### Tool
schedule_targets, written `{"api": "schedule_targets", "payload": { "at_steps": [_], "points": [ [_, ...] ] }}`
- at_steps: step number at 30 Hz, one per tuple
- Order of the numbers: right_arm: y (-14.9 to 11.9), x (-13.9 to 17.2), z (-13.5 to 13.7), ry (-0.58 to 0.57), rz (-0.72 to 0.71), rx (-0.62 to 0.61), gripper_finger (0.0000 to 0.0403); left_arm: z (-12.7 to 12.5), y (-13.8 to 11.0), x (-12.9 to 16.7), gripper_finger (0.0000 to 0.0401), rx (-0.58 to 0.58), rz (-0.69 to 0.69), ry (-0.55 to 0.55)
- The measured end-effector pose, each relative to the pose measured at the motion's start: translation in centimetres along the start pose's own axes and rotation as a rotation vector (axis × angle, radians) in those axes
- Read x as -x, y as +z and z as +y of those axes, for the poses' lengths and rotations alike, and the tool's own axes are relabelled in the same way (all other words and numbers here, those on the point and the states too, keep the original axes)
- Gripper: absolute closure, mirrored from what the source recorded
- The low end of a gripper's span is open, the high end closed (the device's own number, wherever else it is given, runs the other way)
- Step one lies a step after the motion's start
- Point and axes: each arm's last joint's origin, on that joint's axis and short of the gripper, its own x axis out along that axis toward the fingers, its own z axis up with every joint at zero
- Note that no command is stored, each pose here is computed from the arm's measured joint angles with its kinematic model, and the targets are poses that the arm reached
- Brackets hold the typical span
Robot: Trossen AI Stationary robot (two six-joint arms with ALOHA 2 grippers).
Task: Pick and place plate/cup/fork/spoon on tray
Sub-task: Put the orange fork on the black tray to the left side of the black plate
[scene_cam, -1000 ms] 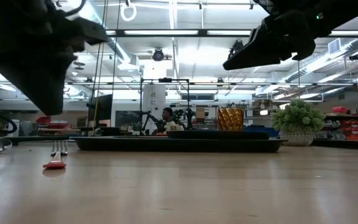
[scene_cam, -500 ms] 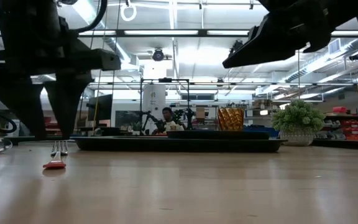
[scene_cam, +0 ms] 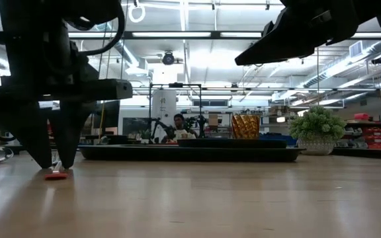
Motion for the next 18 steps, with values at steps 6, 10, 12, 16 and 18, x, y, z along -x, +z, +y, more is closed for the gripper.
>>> {"api": "schedule_targets", "payload": {
  "at_steps": [6,10,12,16,18],
  "points": [
    [0.00,0.00,0.07,0.024,-0.001,-0.005,0.0322,-0.30,0.50,-0.30,0.0280,-0.055,0.032,0.021],
    [0.00,0.00,0.07,0.024,-0.001,-0.005,0.0322,-0.29,0.52,-0.20,0.0294,-0.101,0.050,0.022],
    [0.00,0.00,0.07,0.024,-0.001,-0.005,0.0322,-0.28,0.50,-0.19,0.0302,-0.117,0.067,0.026],
    [0.00,0.00,0.07,0.023,-0.001,-0.005,0.0322,-0.31,0.45,-0.18,0.0320,-0.167,0.089,0.026],
    [0.00,0.00,0.07,0.023,-0.001,-0.005,0.0322,-0.34,0.47,-0.04,0.0329,-0.212,0.095,0.020]
  ]
}}
